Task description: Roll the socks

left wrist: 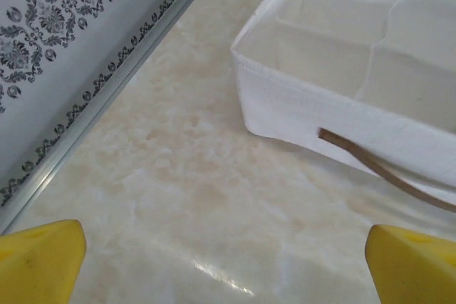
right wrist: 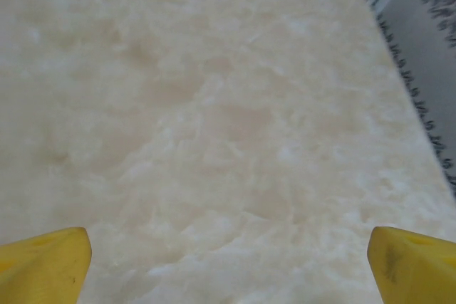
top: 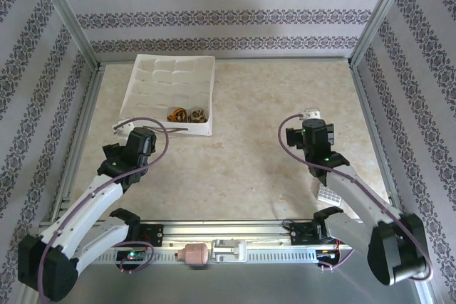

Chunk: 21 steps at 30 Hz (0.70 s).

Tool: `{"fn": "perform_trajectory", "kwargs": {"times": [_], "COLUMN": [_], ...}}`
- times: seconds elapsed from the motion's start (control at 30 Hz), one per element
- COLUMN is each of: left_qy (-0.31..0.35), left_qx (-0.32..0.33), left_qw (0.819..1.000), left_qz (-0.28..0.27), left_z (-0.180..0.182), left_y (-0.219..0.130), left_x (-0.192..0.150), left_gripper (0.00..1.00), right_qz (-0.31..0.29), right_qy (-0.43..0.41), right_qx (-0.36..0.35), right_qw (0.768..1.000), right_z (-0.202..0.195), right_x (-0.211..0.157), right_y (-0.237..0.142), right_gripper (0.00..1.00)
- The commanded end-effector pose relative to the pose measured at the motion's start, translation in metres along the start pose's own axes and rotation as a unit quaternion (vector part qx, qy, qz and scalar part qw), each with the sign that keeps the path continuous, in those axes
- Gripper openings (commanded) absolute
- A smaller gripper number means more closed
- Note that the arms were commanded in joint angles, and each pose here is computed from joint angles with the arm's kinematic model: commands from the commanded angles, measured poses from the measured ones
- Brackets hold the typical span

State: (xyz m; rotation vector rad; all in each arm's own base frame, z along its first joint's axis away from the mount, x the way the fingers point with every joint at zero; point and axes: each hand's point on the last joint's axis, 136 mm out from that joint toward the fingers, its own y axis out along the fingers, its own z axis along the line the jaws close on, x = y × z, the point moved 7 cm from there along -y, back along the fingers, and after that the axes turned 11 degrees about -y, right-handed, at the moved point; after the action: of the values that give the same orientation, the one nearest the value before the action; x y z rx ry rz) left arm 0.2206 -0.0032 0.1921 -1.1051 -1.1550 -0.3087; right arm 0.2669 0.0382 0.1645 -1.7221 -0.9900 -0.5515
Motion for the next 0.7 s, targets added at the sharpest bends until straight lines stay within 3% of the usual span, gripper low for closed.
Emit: {"fn": "perform_trajectory", "kwargs": {"times": [0.0, 0.17, 0.27, 0.37, 0.57, 0.6, 0.67], "left_qy": [0.007, 0.013, -0.016, -0.027, -0.005, -0.018, -0.030], "left_qx": [-0.031, -0.059, -0.108, -0.123, -0.215, -0.210, -0.187], "left_qw": [0.998, 0.998, 0.992, 0.988, 0.969, 0.964, 0.973], "left_qz": [-0.049, -0.032, -0.067, -0.094, -0.125, -0.165, -0.132], "left_z": [-0.015, -0.027, -0.031, -0.026, -0.034, -0.030, -0.022], "left_y": [0.020, 0.067, 0.093, 0.113, 0.119, 0.118, 0.116], "left_x": [0.008, 0.014, 0.017, 0.009, -0.017, -0.017, -0.021], "left_gripper": [1.00, 0.99, 0.99, 0.99, 0.99, 0.99, 0.99], "right_qz": [-0.062, -0.056, -0.120, -0.104, -0.161, -0.193, -0.165], "right_qy": [-0.019, 0.002, 0.010, 0.034, 0.084, 0.091, 0.089], "right_qx": [0.019, 0.049, 0.073, 0.070, 0.057, 0.043, 0.035], "right_qw": [0.998, 0.997, 0.990, 0.991, 0.982, 0.976, 0.982], "right_z": [0.009, 0.005, 0.004, -0.006, -0.019, -0.018, -0.017], "right_x": [0.006, 0.011, 0.024, 0.023, 0.001, -0.004, -0.011], "right_y": [0.021, 0.055, 0.066, 0.080, 0.075, 0.073, 0.073], "right_gripper": [0.98, 0.98, 0.98, 0.98, 0.98, 0.98, 0.98]}}
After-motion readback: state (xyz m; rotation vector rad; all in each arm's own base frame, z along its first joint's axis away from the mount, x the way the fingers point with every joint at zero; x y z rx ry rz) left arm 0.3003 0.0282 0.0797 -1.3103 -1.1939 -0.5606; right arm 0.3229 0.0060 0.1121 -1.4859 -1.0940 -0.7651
